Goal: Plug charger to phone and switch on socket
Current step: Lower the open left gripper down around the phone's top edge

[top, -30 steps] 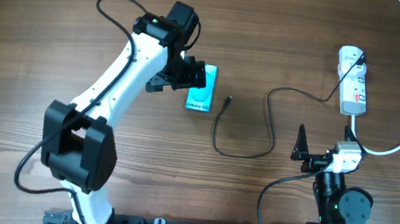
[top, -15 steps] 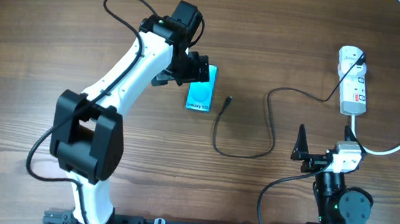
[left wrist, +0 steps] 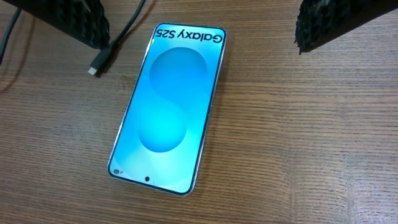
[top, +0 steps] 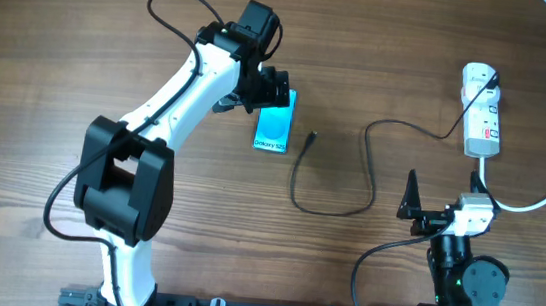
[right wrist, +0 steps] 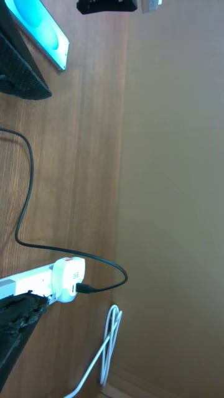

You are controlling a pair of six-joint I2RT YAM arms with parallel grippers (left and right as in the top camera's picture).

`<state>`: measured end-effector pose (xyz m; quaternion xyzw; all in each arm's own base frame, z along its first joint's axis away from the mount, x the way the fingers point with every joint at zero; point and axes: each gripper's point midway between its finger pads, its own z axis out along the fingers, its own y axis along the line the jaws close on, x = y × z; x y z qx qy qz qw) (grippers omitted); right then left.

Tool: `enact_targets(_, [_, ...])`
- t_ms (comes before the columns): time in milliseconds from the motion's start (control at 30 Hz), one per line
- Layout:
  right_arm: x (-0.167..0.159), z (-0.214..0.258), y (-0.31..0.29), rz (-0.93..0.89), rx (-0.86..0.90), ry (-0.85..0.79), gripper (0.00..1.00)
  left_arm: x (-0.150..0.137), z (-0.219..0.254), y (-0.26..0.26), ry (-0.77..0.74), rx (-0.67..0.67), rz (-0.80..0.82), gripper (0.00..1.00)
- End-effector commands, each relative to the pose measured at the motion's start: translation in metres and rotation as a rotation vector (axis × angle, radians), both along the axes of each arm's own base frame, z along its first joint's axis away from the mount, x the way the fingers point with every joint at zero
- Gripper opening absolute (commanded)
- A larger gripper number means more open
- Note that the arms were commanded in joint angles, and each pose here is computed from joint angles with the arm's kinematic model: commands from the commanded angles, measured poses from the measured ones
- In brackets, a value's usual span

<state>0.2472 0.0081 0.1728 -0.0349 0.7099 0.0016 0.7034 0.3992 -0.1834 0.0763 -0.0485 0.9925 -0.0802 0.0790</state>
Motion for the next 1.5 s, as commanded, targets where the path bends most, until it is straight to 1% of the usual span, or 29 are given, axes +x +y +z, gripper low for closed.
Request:
enact_targets(0, [0.000, 0.002, -0.001, -0.008, -0.005, -0.009, 1.00, 0.002, -0.003, -0.003, -0.004, 0.011, -0.017, 1.00])
enact_targets(200, [0.000, 0.002, -0.001, -0.008, -0.005, -0.009, 0.99, 0.007, -0.012, -0.005, -0.008, 0.009, -0.017, 1.00])
enact_targets(500, [0.000, 0.002, -0.001, -0.008, -0.005, -0.009, 1.00, 0.006, -0.035, -0.018, 0.014, 0.017, -0.036, 1.00])
enact_targets(733, [0.000, 0.002, -0.001, -0.008, -0.005, -0.009, 1.00, 0.011, -0.034, -0.030, -0.021, 0.001, -0.057, 1.00])
enact_targets(900, [0.000, 0.002, -0.001, -0.008, -0.005, -0.009, 1.00, 0.016, -0.033, -0.033, -0.038, -0.012, -0.032, 1.00])
enact_targets(1267, [0.000, 0.002, -0.001, -0.008, -0.005, -0.009, 1.00, 0.014, -0.038, -0.026, -0.036, 0.024, -0.025, 1.00])
enact_targets(1467, [0.000, 0.002, -0.001, -0.008, -0.005, -0.009, 1.00, 0.015, -0.038, -0.026, -0.038, 0.024, -0.024, 1.00])
